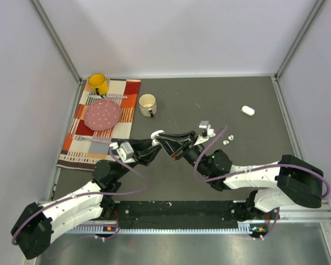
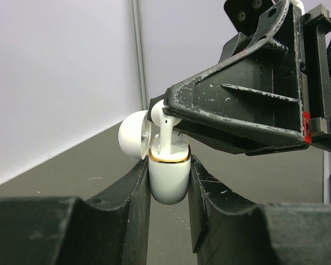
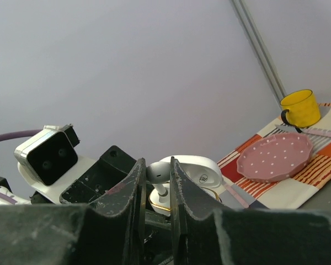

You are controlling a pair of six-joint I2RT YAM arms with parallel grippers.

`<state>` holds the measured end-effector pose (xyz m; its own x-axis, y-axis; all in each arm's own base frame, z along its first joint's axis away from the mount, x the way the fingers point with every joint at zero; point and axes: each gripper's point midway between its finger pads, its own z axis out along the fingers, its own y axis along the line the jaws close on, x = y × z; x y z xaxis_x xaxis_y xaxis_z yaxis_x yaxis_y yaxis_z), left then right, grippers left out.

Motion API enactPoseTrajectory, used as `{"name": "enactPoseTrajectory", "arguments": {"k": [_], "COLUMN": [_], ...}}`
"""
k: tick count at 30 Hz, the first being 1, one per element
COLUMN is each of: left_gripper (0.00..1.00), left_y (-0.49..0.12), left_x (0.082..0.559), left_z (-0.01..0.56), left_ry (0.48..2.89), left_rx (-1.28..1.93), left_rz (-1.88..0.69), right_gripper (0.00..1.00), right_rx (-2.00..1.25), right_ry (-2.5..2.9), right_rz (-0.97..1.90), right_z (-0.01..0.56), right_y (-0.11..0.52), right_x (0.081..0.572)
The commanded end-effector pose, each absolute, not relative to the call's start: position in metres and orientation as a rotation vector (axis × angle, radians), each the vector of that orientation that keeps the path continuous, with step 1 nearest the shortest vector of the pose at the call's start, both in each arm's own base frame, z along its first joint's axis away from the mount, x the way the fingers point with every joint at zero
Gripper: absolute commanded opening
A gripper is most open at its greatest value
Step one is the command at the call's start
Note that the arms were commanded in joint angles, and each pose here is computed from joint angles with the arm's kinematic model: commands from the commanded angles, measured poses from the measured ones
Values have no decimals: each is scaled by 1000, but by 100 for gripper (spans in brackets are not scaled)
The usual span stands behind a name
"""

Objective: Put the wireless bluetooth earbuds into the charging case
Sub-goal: Insert the left earbud into the left side groove of the charging case.

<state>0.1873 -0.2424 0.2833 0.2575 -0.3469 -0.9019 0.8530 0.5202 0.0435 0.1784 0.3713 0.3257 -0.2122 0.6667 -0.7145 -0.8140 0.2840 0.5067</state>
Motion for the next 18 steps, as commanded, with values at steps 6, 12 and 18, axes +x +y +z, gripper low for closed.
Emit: {"name": "enactPoseTrajectory", "arguments": {"k": [6,12,18], "left_gripper": [0,0,0], "left_y": [-234,-236,-236], "left_x": [184,183,183], "left_z": [320,323,324], "left_ry": [875,861,860], "left_rx": [552,560,558], "left_rz": [-868,-875,-874], "right_gripper": [0,0,4], "right_rx": [-163,-163,-168], "right_ry": [1123,1158,1172], "right_rz": [1379,1364,1351], "right_z": [340,336,334], "right_y": [373,376,377], "right_x": [168,170,171]}}
